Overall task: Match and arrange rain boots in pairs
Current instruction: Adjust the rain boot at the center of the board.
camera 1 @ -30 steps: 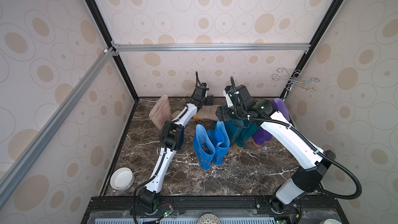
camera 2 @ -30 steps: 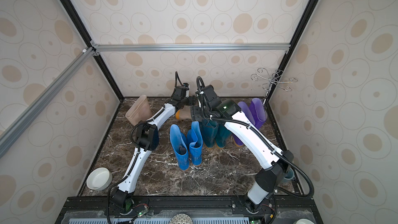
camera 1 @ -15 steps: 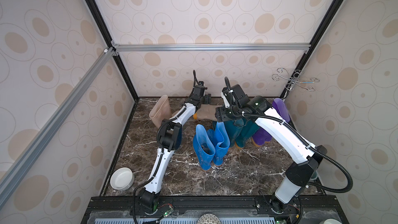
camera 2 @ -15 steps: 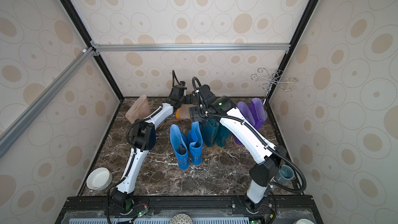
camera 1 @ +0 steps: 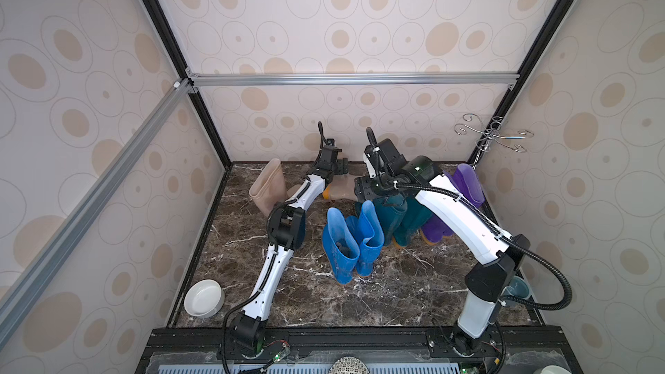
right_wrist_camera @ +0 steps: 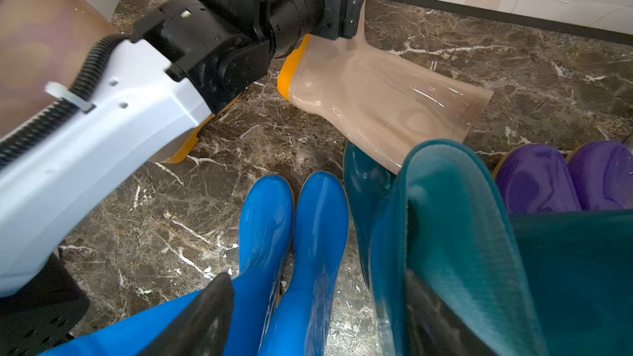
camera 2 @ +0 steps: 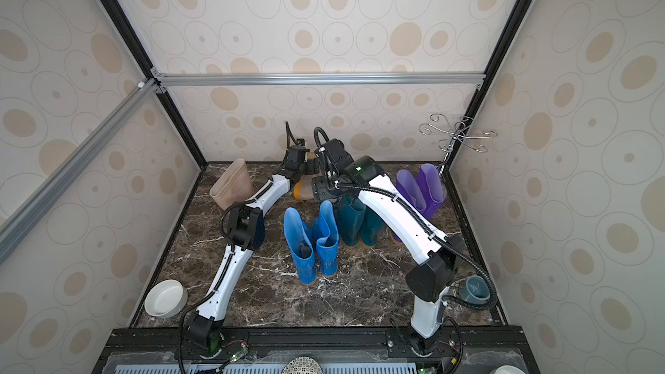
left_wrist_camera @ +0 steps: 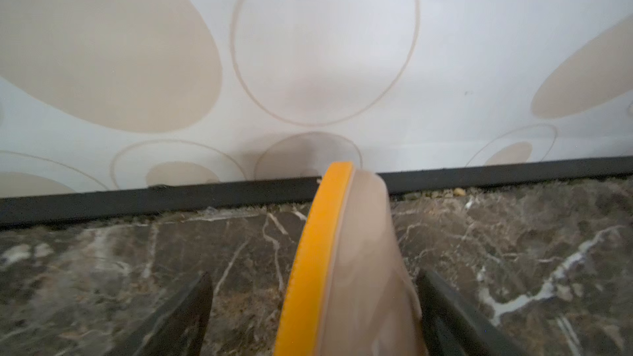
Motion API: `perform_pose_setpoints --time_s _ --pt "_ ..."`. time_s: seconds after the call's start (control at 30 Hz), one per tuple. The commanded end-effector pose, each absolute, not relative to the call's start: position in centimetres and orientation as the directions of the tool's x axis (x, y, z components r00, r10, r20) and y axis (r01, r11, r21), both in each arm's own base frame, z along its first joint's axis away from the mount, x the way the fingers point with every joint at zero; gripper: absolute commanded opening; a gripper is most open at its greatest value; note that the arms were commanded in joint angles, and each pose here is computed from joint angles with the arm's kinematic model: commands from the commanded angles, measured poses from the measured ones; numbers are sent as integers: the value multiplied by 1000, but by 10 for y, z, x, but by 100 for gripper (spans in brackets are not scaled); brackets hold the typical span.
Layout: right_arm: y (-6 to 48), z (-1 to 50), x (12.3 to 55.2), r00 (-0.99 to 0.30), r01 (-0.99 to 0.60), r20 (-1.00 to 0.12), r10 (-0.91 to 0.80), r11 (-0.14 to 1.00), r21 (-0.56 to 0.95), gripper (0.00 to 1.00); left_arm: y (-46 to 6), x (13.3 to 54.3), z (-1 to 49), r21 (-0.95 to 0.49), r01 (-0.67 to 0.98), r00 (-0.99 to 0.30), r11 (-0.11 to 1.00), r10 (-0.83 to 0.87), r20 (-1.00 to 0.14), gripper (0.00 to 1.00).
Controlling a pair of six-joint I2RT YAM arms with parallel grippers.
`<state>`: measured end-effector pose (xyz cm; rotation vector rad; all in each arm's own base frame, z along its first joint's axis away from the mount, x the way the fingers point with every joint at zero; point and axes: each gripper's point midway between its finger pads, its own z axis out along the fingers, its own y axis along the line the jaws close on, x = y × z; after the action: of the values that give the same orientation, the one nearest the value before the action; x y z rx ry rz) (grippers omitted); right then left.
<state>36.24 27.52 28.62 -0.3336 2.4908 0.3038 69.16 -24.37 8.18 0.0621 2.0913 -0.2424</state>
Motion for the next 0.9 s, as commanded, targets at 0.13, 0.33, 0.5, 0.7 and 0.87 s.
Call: perform_pose_setpoints --time_s 0.13,0.33,0.5,0.7,0.87 --pt "276 288 359 -803 -292 -576 -154 944 155 78 -255 692 68 -200 172 -520 965 -83 -850 62" --pt "282 286 356 -804 -295 -575 -153 942 160 78 -250 696 69 -242 162 -522 957 -125 -843 14" --pt "285 289 354 -797 -298 -584 -155 942 157 78 -232 703 94 -364 157 -514 918 -238 -824 0" --pt "287 291 351 -786 -301 -600 -149 940 161 78 -218 706 158 -441 230 -447 867 -309 -839 0" --pt "288 294 352 -778 -306 -611 -145 937 167 78 -205 701 199 -474 269 -429 839 -336 -838 0"
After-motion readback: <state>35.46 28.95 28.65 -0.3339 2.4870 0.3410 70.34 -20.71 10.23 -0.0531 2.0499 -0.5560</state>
